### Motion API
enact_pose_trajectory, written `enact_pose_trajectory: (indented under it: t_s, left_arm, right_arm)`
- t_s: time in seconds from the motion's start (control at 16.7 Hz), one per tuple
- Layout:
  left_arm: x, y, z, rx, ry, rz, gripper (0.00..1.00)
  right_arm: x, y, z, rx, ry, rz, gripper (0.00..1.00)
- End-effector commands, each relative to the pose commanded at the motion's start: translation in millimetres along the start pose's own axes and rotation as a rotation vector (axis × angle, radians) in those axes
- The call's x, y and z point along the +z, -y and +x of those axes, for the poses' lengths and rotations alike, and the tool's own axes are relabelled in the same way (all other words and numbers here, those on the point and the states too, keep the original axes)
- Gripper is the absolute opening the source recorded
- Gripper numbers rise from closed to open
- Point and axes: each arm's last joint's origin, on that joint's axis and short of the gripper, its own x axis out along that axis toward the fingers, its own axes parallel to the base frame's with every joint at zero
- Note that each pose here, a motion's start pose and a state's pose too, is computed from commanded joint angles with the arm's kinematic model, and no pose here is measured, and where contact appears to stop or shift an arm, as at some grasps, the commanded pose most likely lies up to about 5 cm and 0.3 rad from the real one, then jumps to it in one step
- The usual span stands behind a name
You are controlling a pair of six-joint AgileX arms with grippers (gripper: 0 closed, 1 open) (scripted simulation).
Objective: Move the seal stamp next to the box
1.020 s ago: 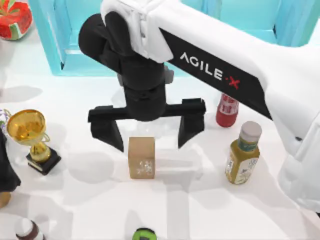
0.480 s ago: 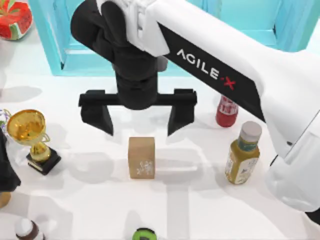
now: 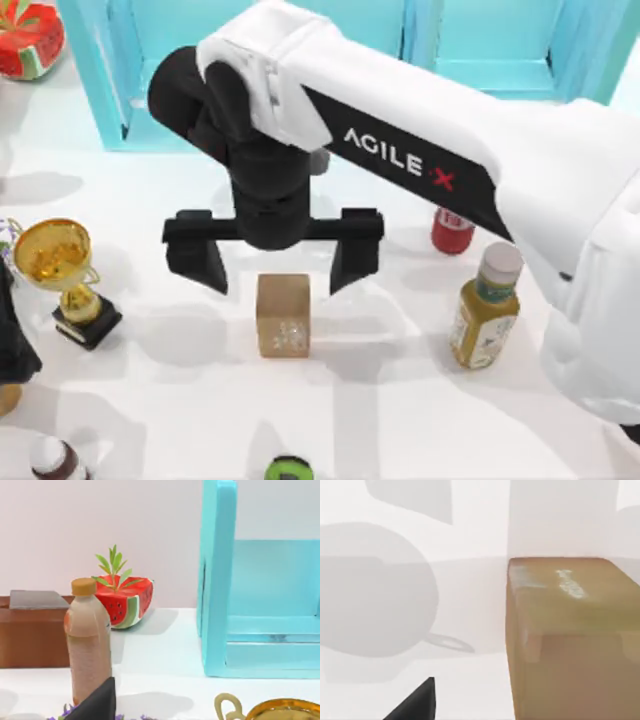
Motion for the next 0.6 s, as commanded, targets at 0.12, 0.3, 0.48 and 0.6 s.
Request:
enact_pose_trajectory:
  t_s: [0.12,0.3,0.48,0.6]
  left_arm:
    - [0,0,0,0.000,0.000,0.000,1.00]
    - [0,0,0,0.000,0.000,0.000,1.00]
    - [0,0,0,0.000,0.000,0.000,1.00]
    - [0,0,0,0.000,0.000,0.000,1.00]
  right_arm:
    - [-1,1,25,-0.006,-0.005,0.000,1.00]
    - [-3,3,51,-0.003,-0.002,0.000,1.00]
    - [-4,4,58,0.000,0.000,0.000,1.00]
    - [-4,4,58,0.000,0.000,0.000,1.00]
